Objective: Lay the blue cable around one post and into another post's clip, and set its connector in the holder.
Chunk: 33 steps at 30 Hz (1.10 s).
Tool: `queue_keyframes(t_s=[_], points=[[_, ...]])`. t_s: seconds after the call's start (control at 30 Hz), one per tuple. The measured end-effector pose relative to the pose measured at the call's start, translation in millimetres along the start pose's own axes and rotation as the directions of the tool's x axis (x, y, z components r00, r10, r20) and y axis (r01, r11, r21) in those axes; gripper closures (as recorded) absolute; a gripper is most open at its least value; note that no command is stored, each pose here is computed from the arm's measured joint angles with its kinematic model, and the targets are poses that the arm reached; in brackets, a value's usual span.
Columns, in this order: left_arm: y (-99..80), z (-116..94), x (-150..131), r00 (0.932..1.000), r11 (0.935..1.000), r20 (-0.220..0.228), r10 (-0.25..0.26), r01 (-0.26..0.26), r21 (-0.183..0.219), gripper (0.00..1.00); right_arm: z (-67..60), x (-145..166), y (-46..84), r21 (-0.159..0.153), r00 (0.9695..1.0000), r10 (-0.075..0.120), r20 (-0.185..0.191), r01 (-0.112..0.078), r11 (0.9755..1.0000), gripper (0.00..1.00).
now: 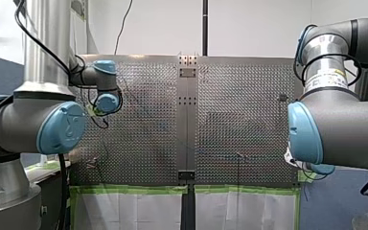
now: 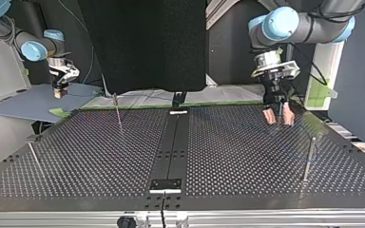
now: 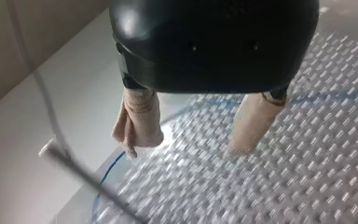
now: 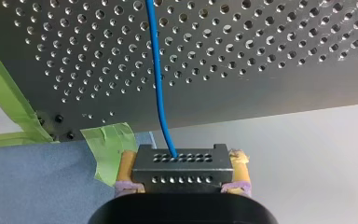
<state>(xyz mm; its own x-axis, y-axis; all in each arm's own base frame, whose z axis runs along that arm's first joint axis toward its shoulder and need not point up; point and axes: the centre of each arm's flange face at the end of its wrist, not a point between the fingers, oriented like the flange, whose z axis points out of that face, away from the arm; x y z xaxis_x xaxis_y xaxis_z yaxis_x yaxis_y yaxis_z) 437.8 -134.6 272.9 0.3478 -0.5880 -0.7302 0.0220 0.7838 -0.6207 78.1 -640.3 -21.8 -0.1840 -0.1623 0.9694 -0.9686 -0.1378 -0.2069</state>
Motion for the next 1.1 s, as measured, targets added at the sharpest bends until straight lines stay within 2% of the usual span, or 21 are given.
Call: queue_keyframes(t_s=[0.13,0.3,0.4,0.6,0.73,0.87,1.1], points=[[16.5,8.4,-10.0,0.9991,0.9982,0.03,-0.028,0.03,-0.053,0.0,0.1,0.0,-0.4,0.001,1.0,0.0,0.0,0.0,1.0,1.0],[26.4,14.5,-17.1,0.9973,0.9959,0.057,-0.048,0.052,-0.074,0.0,-0.1,-0.3,-1.0,0.001,1.0,-0.002,0.002,0.002,1.0,1.0],[28.8,18.1,-19.9,0.9959,0.9956,0.067,-0.062,0.066,-0.066,0.0,-0.1,-0.3,-1.0,0.001,1.0,-0.002,0.002,0.002,1.0,1.0],[30.7,26.3,-18.2,0.9922,0.9937,0.059,-0.11,0.111,-0.017,0.0,-0.1,-0.4,-1.5,0.002,1.0,-0.003,0.003,0.003,1.0,1.0],[29.1,31.7,-15.0,0.9865,0.9876,0.05,-0.156,0.154,0.029,0.0,-0.1,-0.5,-1.6,0.002,1.0,-0.003,0.003,0.003,1.0,1.0],[31.5,40.2,-12.1,0.9783,0.9796,0.062,-0.198,0.195,0.047,0.0,-0.1,-0.5,-1.6,0.002,1.0,-0.003,0.003,0.003,1.0,1.0],[46.6,51.4,-2.8,0.9599,0.9636,0.094,-0.264,0.267,-0.015,0.0,-0.1,-0.6,-2.3,0.003,1.0,-0.003,0.003,0.003,1.0,1.0]])
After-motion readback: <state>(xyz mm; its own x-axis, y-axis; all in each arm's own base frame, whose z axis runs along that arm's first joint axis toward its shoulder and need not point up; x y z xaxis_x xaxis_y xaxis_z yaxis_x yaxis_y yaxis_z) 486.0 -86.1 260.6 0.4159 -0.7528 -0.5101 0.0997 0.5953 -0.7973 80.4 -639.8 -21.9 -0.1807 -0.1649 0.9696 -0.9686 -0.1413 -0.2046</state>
